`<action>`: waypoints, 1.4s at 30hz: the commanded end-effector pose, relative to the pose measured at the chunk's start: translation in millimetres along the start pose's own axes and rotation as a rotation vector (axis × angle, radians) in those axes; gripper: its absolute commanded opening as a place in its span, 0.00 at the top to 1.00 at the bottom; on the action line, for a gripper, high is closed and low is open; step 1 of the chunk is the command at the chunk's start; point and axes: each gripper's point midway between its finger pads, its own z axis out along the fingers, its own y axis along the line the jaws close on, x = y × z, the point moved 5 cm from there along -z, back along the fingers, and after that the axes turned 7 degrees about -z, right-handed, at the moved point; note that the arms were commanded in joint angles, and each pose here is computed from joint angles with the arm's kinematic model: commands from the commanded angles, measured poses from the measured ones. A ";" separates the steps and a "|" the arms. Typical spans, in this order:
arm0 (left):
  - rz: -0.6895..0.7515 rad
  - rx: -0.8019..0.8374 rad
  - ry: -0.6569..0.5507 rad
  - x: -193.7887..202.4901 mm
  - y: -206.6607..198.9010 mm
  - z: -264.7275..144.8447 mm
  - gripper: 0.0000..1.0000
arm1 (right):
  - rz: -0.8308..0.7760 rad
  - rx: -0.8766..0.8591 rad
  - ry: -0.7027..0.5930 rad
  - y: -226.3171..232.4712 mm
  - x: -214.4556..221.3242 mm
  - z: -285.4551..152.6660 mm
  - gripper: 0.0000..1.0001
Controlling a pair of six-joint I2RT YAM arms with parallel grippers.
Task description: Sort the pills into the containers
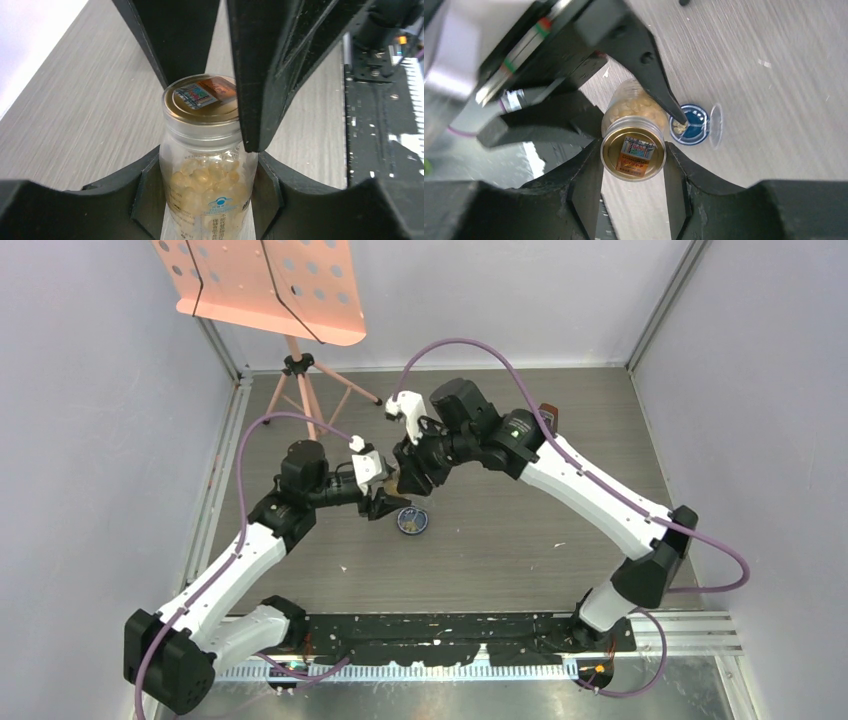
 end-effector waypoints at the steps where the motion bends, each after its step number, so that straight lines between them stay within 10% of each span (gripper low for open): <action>1: 0.161 -0.139 -0.158 -42.0 19.8 -3.3 1.00 | 0.379 0.116 0.075 0.8 -4.0 23.3 0.90; 7: 0.181 -0.188 -0.175 -37.4 22.9 -5.8 1.00 | 0.648 0.283 0.066 -14.2 -11.5 32.5 0.92; 13: 0.152 -0.179 -0.129 -18.8 18.1 -7.2 1.00 | 0.657 0.262 -0.079 -18.0 -39.6 15.6 0.26; 17: 0.128 -0.162 -0.114 -11.4 16.3 -6.9 1.00 | 0.566 0.266 -0.143 -25.2 -43.6 -8.6 0.06; 42: 0.056 0.108 -0.057 -23.8 -17.1 -9.5 1.00 | -0.299 -0.135 -0.203 4.3 -25.9 -31.0 0.30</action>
